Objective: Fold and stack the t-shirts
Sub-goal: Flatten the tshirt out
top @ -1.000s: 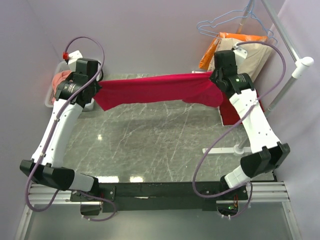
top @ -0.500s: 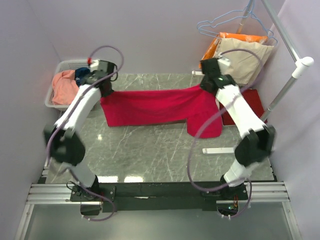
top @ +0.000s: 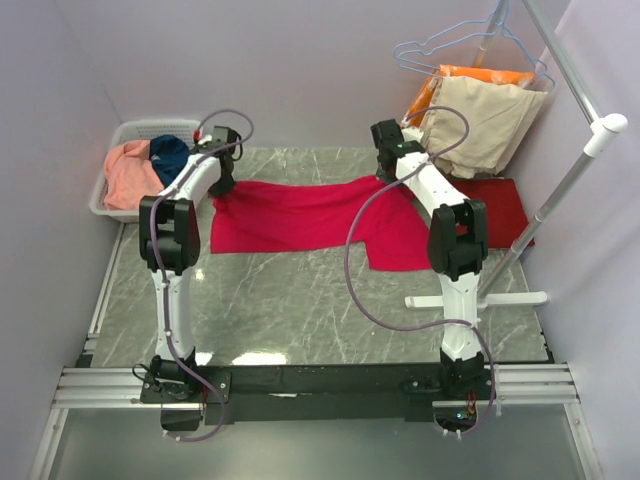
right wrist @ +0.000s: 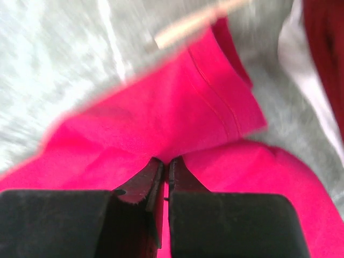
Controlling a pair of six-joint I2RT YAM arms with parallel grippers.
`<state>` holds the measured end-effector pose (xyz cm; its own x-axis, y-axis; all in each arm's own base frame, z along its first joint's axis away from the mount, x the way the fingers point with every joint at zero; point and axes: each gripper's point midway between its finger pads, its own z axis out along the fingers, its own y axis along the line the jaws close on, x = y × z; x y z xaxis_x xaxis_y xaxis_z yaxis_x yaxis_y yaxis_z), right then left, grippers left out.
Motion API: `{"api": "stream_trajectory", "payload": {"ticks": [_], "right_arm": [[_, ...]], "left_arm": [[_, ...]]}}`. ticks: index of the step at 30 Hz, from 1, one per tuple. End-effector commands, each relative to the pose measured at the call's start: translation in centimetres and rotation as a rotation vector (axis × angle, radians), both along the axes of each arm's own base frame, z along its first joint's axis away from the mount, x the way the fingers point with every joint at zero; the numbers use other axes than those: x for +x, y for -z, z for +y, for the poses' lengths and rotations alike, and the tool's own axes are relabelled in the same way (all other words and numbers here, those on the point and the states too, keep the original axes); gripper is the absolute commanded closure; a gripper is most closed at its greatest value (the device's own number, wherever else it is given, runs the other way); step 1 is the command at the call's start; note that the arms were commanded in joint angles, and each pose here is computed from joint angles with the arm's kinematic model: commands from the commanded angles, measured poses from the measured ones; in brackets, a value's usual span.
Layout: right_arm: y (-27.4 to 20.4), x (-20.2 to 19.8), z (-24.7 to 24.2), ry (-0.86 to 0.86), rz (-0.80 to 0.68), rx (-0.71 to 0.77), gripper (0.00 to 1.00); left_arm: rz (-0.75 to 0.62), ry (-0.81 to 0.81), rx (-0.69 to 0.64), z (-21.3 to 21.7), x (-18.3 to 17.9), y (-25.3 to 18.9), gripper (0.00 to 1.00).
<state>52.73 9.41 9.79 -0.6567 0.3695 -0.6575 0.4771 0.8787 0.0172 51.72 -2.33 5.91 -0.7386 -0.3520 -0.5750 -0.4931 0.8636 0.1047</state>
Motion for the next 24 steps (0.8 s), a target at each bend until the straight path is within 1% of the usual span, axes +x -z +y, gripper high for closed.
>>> {"api": "stream_trajectory", "payload": {"ticks": [1,2,3,4,5,6,7,8,9,10,11,12,13,14,15,16,17,18,19,21,22,24], "right_arm": [[-4.4,2.4,-2.2,0.079,-0.125,-0.004,1.0],[-4.9,2.7,-2.1,0.076,-0.133,0.0,1.0],[-4.7,2.6,-2.3,0.084,-0.124,-0.003,1.0],[-4.4,2.6,-2.4,0.084,-0.116,-0.006,1.0],[-4.6,2.6,-2.5,0.084,-0.118,-0.005,0.93],[-4.5,2.6,-2.5,0.085,-0.118,-0.004,0.89],[-4.7,2.6,-2.3,0.077,-0.123,0.002,0.85],[-4.3,2.4,-2.3,0.071,-0.115,0.004,0.77],[-4.5,2.4,-2.2,0.066,-0.12,0.005,0.73],[-4.7,2.3,-2.4,0.069,-0.124,0.006,0.7],[-4.7,2.1,-2.5,0.068,-0.121,0.002,0.67],[-4.8,2.0,-2.6,0.072,-0.118,0.0,0.66],[-5.1,1.9,-2.6,0.072,-0.125,-0.001,0.65],[-5.0,1.8,-2.7,0.072,-0.119,-0.005,0.6],[-5.1,1.7,-2.9,0.073,-0.121,-0.009,0.58],[-5.3,1.6,-2.8,0.071,-0.126,-0.008,0.57],[-5.3,1.4,-2.8,0.067,-0.121,-0.008,0.55],[-5.3,1.3,-2.8,0.067,-0.116,-0.008,0.54],[-5.3,1.2,-2.8,0.066,-0.114,-0.007,0.54],[-4.8,0.7,-2.7,0.061,-0.093,-0.001,0.54],[-4.7,0.6,-2.6,0.06,-0.092,0.004,0.54],[-3.9,-0.1,-2.5,0.056,-0.068,0.007,0.55]], "left_arm": [[-0.184,0.018,-0.062,-0.5,3.9,-5.4,0.48],[-0.189,0.021,-0.059,-0.4,4.0,-5.7,0.37],[-0.202,0.022,-0.057,-0.4,3.9,-6.5,0.22],[-0.197,0.017,-0.051,-0.1,3.6,-6.5,0.18],[-0.197,0.02,-0.048,-0.1,3.3,-6.7,0.14],[-0.227,0.021,-0.05,-0.1,3.0,-8.2,0.11],[-0.206,0.021,-0.048,0.1,2.2,-7.7,0.09],[-0.205,0.024,-0.055,0.0,1.7,-7.9,0.08],[-0.22,0.026,-0.063,0.0,1.0,-9.0,0.07],[-0.174,0.023,-0.066,0.1,-0.4,-8.0,0.07],[-0.158,0.018,-0.095,-0.4,-1.2,-7.8,0.07],[-0.155,0.013,-0.109,-0.4,-2.2,-8.5,0.07],[-0.096,0.017,-0.127,-0.7,-4.0,-7.0,0.1],[-0.081,0.017,-0.155,-1.0,-4.9,-6.6,0.11],[-0.096,0.043,-0.211,-2.0,-5.8,-7.6,0.17],[-0.051,0.044,-0.229,-2.2,-7.6,-5.9,0.2],[-0.054,0.041,-0.254,-2.6,-8.2,-5.8,0.22],[-0.063,0.051,-0.29,-3.2,-8.9,-6.3,0.26],[-0.029,0.043,-0.3,-3.2,-10.1,-5.1,0.27],[-0.022,0.035,-0.323,-3.5,-10.8,-4.3,0.28],[0.012,0.032,-0.338,-3.8,-11.7,-2.9,0.28],[0.032,0.023,-0.361,-4.1,-12.1,-1.5,0.29]]}}
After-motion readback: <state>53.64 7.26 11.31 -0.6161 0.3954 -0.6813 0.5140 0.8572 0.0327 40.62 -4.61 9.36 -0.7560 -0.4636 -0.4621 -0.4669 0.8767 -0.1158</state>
